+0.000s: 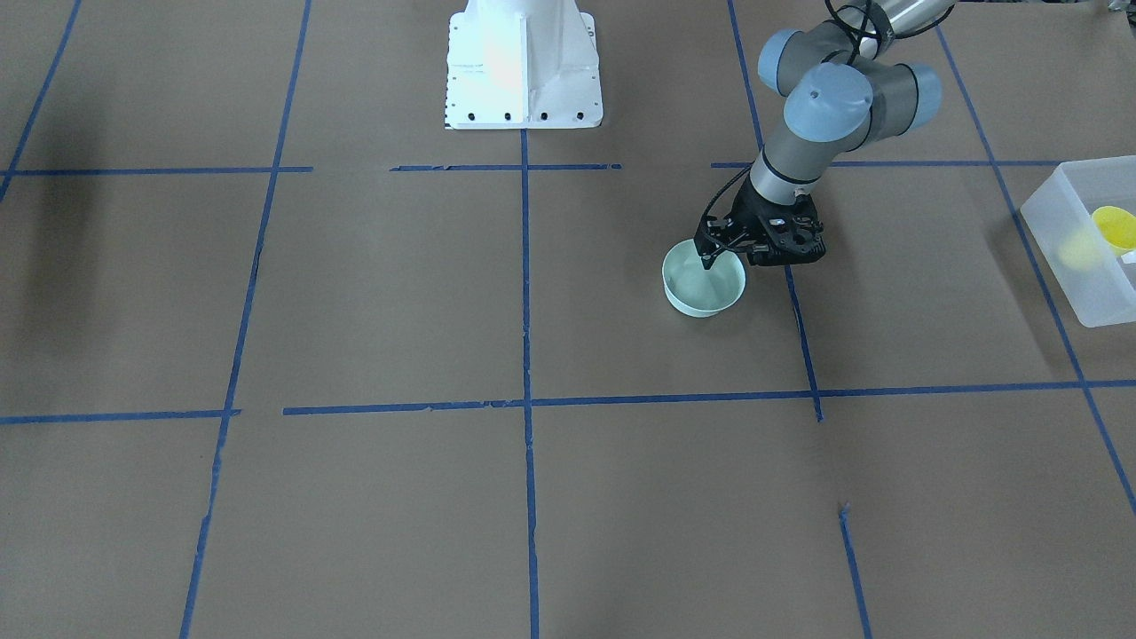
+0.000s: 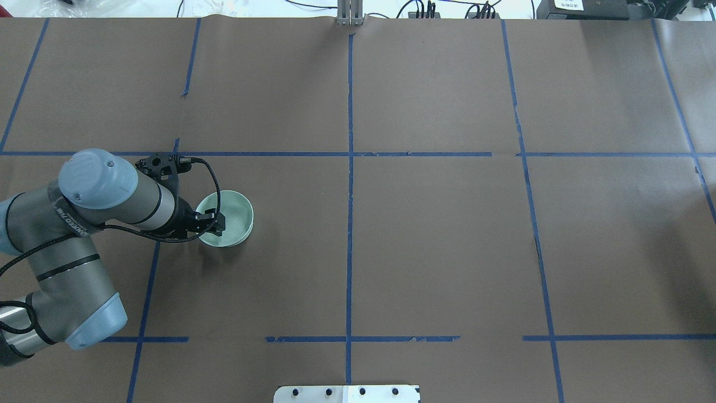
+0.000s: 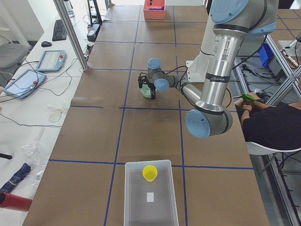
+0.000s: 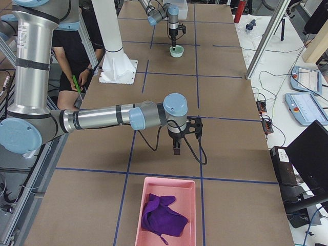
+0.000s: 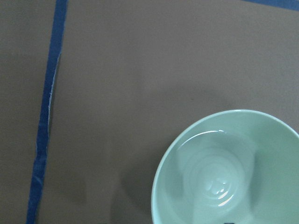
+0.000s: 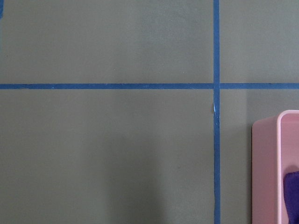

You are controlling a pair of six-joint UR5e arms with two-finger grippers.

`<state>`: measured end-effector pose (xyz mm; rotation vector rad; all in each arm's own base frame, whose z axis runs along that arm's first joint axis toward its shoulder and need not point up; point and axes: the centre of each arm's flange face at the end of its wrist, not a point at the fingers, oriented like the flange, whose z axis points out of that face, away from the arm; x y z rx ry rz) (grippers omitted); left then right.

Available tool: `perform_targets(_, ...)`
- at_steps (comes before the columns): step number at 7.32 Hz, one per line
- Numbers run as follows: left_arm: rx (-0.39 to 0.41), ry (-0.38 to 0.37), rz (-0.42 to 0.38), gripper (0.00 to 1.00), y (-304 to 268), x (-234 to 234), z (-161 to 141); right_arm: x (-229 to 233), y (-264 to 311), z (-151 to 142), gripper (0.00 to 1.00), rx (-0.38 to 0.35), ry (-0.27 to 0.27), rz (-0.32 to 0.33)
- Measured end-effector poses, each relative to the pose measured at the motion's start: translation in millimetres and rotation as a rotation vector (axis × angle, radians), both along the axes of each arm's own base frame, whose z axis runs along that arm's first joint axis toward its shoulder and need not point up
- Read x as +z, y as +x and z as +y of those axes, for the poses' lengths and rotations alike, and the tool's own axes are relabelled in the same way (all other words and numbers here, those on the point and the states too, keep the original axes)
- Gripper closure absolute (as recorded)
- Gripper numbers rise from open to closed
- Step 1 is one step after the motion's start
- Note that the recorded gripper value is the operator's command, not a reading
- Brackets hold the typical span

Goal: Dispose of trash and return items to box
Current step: 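Grasp the green bowl rim with the left gripper and lift, then carry the green bowl to the clear box and lower it in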

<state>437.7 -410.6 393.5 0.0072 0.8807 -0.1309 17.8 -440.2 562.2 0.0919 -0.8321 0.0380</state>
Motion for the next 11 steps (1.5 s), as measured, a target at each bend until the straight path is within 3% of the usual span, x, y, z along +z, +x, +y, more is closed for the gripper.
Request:
perform_targets(1,0.0,-0.001,-0.005,1.0,3,2,-1,-1,0,-1,0.0,0.0,0.003,0.0)
perform_targets(6,-0.014,0.017,0.019,1.0,-18,-20,-2,-6,0,-4,0.0,-0.001,0.016,-0.004)
perform_targets(8,-0.077,0.042,0.013,1.0,-70,-42,-27,-8,0,-5,0.0,-0.002,0.022,-0.004)
perform_targets(11,-0.103,0.163,-0.073,1.0,-185,-42,-71,-9,-1,-5,0.0,-0.004,0.025,-0.004)
